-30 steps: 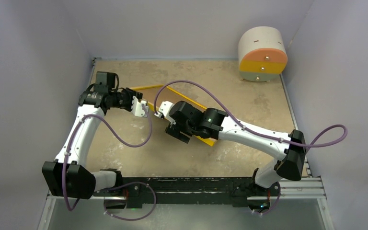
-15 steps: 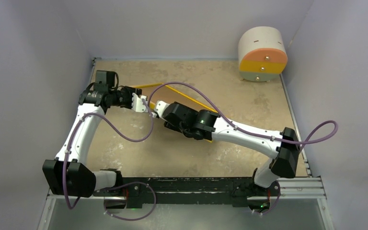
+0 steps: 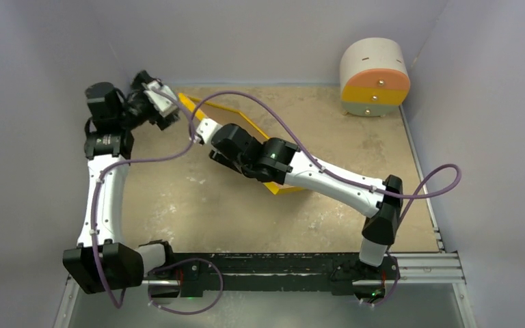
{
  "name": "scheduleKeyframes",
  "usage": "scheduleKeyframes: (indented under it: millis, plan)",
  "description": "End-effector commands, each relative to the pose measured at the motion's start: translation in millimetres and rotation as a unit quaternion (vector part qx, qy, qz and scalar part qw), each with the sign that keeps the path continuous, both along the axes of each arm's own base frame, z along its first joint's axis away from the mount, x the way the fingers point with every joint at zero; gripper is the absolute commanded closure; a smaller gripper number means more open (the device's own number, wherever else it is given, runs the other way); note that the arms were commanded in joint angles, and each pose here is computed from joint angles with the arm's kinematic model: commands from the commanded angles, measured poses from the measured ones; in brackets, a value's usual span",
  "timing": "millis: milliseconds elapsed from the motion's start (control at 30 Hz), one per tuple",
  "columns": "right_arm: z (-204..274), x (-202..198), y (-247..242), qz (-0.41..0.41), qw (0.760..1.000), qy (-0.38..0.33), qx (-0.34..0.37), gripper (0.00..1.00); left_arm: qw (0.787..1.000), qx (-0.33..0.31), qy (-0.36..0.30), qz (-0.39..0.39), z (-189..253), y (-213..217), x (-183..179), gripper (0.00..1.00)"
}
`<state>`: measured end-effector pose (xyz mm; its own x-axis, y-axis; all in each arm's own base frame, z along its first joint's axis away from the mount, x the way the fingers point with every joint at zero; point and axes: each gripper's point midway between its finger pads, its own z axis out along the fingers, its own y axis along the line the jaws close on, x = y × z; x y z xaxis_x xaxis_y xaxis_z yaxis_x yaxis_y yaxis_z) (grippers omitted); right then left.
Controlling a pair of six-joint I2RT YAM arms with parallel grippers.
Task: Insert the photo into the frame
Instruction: Turn over the photo frame at the center of the board.
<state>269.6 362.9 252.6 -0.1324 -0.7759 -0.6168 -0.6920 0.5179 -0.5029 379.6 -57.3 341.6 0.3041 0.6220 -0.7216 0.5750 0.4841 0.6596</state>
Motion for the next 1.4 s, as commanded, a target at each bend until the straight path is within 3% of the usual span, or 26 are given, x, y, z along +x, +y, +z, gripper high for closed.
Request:
scheduleKeyframes:
  millis: [0,200,367,667,900,1100,1367]
  plan:
    - [66,2,32,0.005,0.995,-0.004,0.102,0.97,0.984,-0.165,-0.025,0.065,83,35,15,0.12]
    - [109,16,57,-0.013,0.98,0.013,0.199,1.0,0.972,-0.214,0.087,0.048,60,35,17,0.09]
    - [75,50,28,-0.069,0.98,0.045,0.179,1.0,0.975,-0.195,0.105,0.0,15,20,0,0.08]
    - [56,104,-28,-0.139,0.935,0.129,0.301,1.0,0.972,-0.177,0.152,-0.03,-21,8,-2,0.06]
    - [32,137,-57,-0.177,0.91,0.192,0.323,0.74,0.967,-0.182,0.173,-0.038,-31,-9,3,0.04]
    - [9,152,-92,-0.21,0.87,0.251,0.37,0.72,0.963,-0.166,0.211,-0.027,-64,-5,1,0.04]
    - [-18,146,-114,-0.217,0.835,0.302,0.406,0.67,0.953,-0.134,0.27,0.013,-114,9,6,0.02]
